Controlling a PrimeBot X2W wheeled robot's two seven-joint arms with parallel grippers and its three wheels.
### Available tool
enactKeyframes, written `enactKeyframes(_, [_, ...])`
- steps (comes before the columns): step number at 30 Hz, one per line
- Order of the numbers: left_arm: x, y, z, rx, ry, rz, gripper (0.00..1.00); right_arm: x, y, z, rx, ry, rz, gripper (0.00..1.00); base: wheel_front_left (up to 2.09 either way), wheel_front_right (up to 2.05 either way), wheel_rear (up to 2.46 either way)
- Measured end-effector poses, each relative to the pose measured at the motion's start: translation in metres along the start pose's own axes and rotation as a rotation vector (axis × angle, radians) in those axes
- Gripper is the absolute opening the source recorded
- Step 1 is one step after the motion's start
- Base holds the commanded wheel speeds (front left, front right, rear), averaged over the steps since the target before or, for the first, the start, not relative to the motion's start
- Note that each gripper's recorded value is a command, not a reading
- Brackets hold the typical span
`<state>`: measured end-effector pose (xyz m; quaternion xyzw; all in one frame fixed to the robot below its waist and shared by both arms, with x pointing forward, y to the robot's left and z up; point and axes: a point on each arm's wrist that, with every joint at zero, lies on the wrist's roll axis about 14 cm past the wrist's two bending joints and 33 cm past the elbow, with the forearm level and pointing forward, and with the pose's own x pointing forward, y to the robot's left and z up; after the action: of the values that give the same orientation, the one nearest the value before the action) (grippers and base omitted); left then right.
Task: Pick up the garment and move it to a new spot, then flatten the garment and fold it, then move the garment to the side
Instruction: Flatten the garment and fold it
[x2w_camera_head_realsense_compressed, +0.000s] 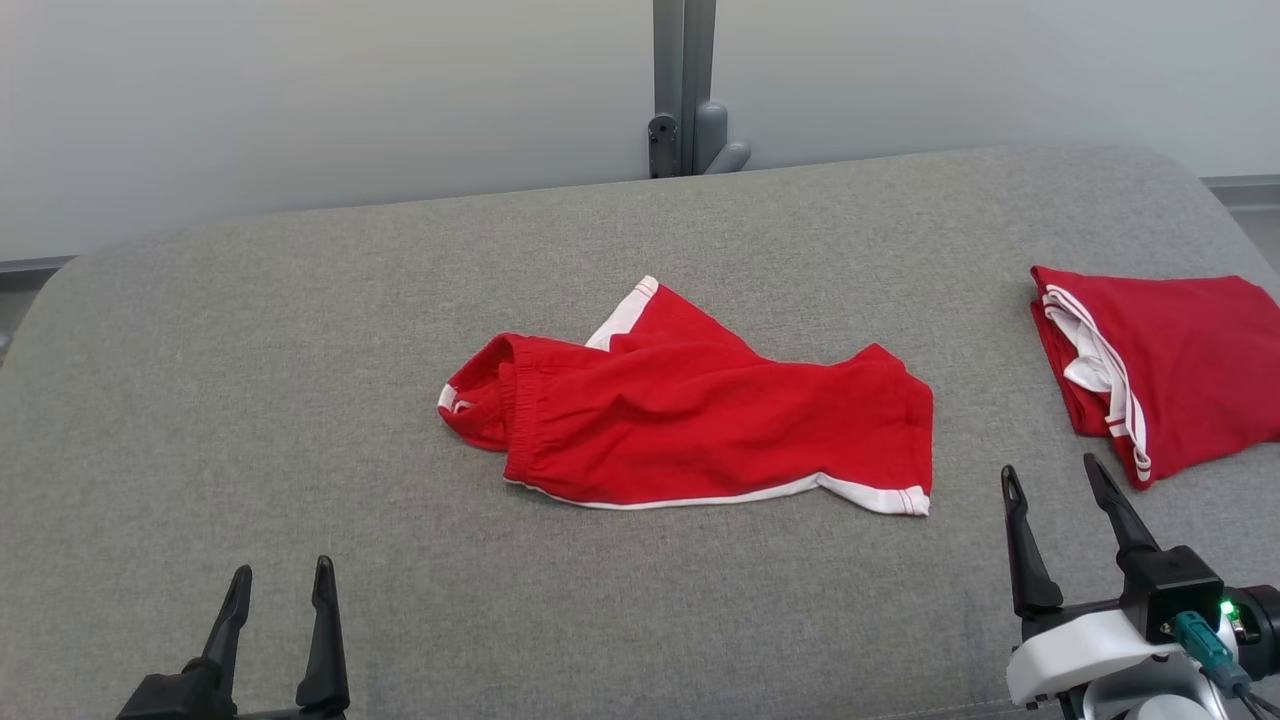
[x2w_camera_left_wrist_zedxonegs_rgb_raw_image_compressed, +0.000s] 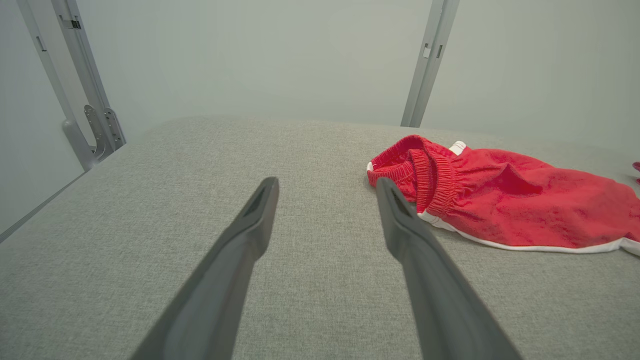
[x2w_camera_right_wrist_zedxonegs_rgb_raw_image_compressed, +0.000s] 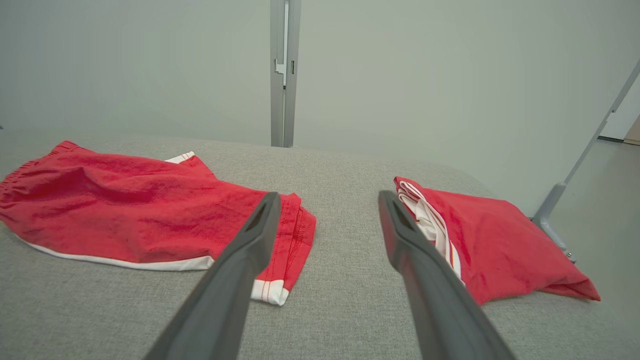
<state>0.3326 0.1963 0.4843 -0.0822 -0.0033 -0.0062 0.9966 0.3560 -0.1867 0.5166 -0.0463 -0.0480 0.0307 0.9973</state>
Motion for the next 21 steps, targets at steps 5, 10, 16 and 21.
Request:
enactKeyframes(5, [0.000, 0.000, 0.000, 0.003, 0.001, 0.000, 1.00, 0.000, -0.002, 0.000, -0.001, -0.001, -0.005, 1.00, 0.00, 0.00, 0.00])
enactKeyframes(10, [0.002, -0.005, -0.009, 0.010, 0.031, -0.018, 1.00, 0.002, -0.003, -0.001, 0.001, 0.002, -0.008, 1.00, 0.00, 0.00, 0.00])
enactKeyframes(16, [0.035, -0.040, -0.018, 0.056, 0.067, -0.182, 1.00, 0.020, 0.001, 0.002, -0.002, -0.013, 0.008, 1.00, 0.00, 0.00, 0.00])
enactKeyframes(21, [0.065, -0.078, -0.044, 0.084, 0.172, -0.357, 1.00, 0.026, -0.008, -0.010, 0.003, 0.019, -0.021, 1.00, 0.00, 0.00, 0.00])
